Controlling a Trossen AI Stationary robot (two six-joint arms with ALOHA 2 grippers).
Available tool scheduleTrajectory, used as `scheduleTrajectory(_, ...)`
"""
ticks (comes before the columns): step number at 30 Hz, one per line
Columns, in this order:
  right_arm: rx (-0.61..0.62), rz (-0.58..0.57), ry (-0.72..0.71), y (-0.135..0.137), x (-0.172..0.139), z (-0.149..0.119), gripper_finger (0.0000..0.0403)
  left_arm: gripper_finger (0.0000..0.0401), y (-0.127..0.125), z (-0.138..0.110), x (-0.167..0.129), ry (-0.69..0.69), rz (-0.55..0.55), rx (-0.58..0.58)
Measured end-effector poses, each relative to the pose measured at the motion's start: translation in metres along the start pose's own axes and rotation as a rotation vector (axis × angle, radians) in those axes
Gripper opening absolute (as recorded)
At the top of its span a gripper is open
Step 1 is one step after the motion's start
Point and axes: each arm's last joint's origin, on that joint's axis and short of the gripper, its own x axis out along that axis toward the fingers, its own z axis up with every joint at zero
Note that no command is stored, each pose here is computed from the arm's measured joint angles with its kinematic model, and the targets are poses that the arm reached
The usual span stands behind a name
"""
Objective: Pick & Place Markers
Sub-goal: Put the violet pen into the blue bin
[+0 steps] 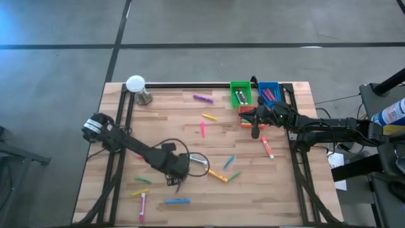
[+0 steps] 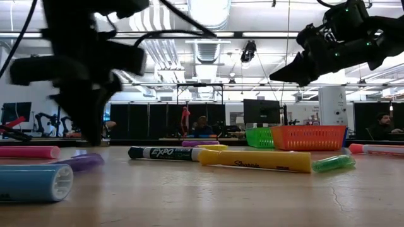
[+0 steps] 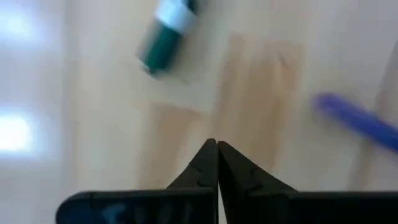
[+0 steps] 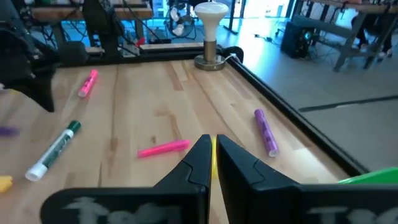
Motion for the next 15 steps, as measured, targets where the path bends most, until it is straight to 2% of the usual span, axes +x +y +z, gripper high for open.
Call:
scheduleTrajectory(3, 0.064, 0.000, 0.012, 0.000, 0.000, -0.001, 0.0018, 0.0001, 0.017, 0.011, -0.008, -0.039, 0.056, 0.044)
scheduleTrajectory(4, 0.079, 0.000, 0.024, 0.000, 0.000, -0.002, 0.0018, 0.0001, 0.022, 0.015, -0.010, -0.049, 0.048, 0.042)
scheduleTrajectory(6, 0.102, -0.001, 0.048, 0.000, 0.000, -0.005, 0.0018, 0.0001, 0.027, 0.019, -0.014, -0.040, -0.037, 0.016)
scheduleTrajectory(10, 0.111, 0.011, 0.071, 0.003, 0.000, -0.007, 0.0018, 0.0013, 0.020, 0.021, -0.020, -0.028, -0.135, -0.122)
scheduleTrajectory(15, 0.098, 0.032, 0.073, 0.007, 0.000, -0.007, 0.0018, 0.0065, -0.001, 0.019, -0.026, -0.033, -0.232, -0.301)
